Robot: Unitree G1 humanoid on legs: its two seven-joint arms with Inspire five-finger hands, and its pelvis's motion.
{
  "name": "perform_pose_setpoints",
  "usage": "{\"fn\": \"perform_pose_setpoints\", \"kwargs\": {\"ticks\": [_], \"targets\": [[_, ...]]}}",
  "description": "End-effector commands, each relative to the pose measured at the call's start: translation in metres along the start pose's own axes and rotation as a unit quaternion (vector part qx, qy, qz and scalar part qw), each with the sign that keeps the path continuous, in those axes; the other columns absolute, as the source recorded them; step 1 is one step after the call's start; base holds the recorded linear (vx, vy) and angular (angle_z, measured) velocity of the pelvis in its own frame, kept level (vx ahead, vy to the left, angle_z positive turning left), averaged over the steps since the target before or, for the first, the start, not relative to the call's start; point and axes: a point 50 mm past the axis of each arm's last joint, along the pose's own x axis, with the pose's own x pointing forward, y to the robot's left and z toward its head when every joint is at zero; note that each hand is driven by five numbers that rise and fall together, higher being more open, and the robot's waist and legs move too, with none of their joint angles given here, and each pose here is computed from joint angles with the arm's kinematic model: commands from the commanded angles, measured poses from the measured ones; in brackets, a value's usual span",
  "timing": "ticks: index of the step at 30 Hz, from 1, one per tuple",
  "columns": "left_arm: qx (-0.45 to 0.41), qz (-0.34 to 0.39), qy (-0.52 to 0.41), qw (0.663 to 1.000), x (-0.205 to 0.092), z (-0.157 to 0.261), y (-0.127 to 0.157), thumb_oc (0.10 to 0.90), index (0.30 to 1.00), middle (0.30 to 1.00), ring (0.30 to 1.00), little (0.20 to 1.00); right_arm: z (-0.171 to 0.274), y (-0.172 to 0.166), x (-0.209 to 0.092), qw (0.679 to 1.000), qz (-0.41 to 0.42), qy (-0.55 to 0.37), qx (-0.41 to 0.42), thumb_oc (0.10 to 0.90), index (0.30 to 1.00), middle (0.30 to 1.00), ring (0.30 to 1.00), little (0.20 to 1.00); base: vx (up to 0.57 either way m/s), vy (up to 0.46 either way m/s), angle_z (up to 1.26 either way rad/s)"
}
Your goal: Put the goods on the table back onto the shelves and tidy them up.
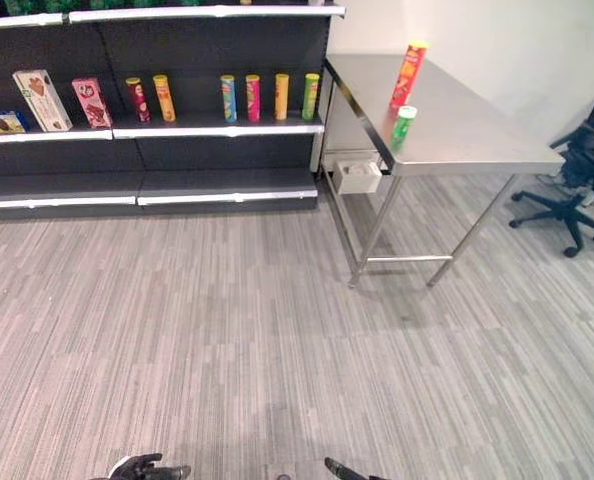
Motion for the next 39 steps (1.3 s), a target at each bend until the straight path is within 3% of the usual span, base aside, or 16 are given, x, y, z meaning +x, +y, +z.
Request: {"fn": "perform_pose_setpoints", "kwargs": {"ticks": [1,12,22,30,36,39], "targets": [[-0.021,0.009,-0.049,0.999,0.003,0.026,0.008,0.800,0.900,0.900,0.900,0.900,0.024,-0.016,0.002,0.999,-0.026,-0.042,0.001,0.800,0.900,0.900,0.900,0.900,0.01,-0.029,-0.04],[-0.021,0.023,-0.046,0.998,0.004,0.031,0.011,0.800,0.900,0.900,0.900,0.900,0.022,-0.015,0.003,0.999,-0.026,-0.030,-0.009,0.800,0.900,0.900,0.900,0.900,0.01,-0.027,0.00],[-0.079,0.021,-0.078,0.994,0.004,0.052,0.015,0.800,0.900,0.900,0.900,0.900,0.032,-0.020,0.004,0.999,-0.031,-0.038,-0.012,0.800,0.900,0.900,0.900,0.900,0.05,-0.052,0.02],[-0.104,0.033,-0.083,0.991,0.003,0.047,0.013,0.800,0.900,0.900,0.900,0.900,0.039,-0.023,0.003,0.998,-0.037,-0.054,0.003,0.800,0.900,0.900,0.900,0.900,0.42,0.156,0.01],[-0.081,0.060,-0.093,0.991,0.002,0.053,0.029,0.800,0.900,0.900,0.900,0.900,0.059,-0.025,0.002,0.995,-0.037,-0.092,0.010,0.800,0.900,0.900,0.900,0.900,0.31,0.268,-1.00],[-0.089,0.071,-0.090,0.989,0.002,0.053,0.035,0.800,0.900,0.900,0.900,0.900,0.047,-0.016,0.002,0.996,-0.030,-0.075,0.026,0.800,0.900,0.900,0.900,0.900,0.34,0.126,0.17]]}}
